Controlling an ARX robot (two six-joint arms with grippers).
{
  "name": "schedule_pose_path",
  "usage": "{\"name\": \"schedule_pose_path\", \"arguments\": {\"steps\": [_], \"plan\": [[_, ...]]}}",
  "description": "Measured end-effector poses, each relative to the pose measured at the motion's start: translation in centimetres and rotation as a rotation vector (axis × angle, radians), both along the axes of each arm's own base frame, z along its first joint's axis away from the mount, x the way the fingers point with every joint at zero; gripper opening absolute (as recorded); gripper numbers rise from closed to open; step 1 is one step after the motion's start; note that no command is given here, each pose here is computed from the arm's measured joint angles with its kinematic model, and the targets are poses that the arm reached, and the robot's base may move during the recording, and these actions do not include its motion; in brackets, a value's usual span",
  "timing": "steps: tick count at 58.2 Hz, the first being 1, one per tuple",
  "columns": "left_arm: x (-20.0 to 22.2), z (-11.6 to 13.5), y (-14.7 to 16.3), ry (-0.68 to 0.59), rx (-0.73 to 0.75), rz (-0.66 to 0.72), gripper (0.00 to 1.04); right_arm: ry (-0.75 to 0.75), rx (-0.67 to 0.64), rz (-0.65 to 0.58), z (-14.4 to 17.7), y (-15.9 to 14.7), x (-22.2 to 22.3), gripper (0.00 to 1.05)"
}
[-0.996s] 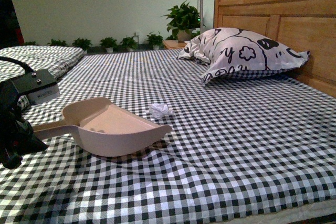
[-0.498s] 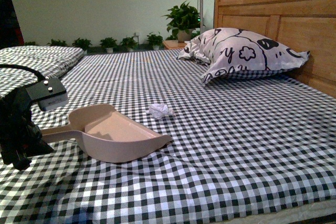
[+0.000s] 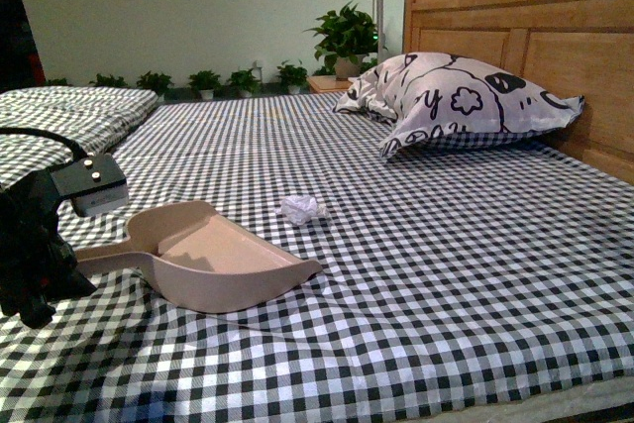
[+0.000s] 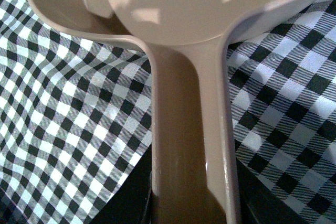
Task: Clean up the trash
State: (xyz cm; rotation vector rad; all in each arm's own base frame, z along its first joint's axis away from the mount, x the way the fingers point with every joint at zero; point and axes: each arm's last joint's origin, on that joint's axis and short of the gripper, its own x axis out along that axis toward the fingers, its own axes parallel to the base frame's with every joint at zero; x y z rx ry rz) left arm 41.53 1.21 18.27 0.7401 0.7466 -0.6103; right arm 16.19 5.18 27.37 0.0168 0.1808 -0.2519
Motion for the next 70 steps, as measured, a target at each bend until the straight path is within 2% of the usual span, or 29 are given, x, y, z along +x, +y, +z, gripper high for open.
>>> {"name": "schedule_pose_path", "arguments": {"steps": [20, 25, 30, 41, 56, 70], "plan": [[0.0, 0.0, 0.0, 0.000, 0.000, 0.000, 0.26, 0.004, 0.005, 0.002, 0.0, 0.0, 0.0, 0.20], [0.0, 0.0, 0.0, 0.000, 0.001, 0.000, 0.26, 0.147, 0.036, 0.042, -0.3, -0.1, 0.5, 0.20], [0.0, 0.0, 0.0, 0.000, 0.001, 0.000, 0.26, 0.217, 0.059, 0.068, -0.9, -0.3, 1.6, 0.20], [0.0, 0.0, 0.0, 0.000, 0.002, 0.001, 0.26, 0.227, 0.102, 0.155, -1.4, 0.0, 7.2, 0.20], [0.0, 0.0, 0.0, 0.000, 0.003, 0.000, 0.26, 0.287, -0.044, 0.358, -3.7, 3.6, 18.1, 0.20], [0.0, 0.0, 0.0, 0.000, 0.003, 0.000, 0.26, 0.383, -0.118, 0.420, -7.0, 6.3, 24.3, 0.20]]}}
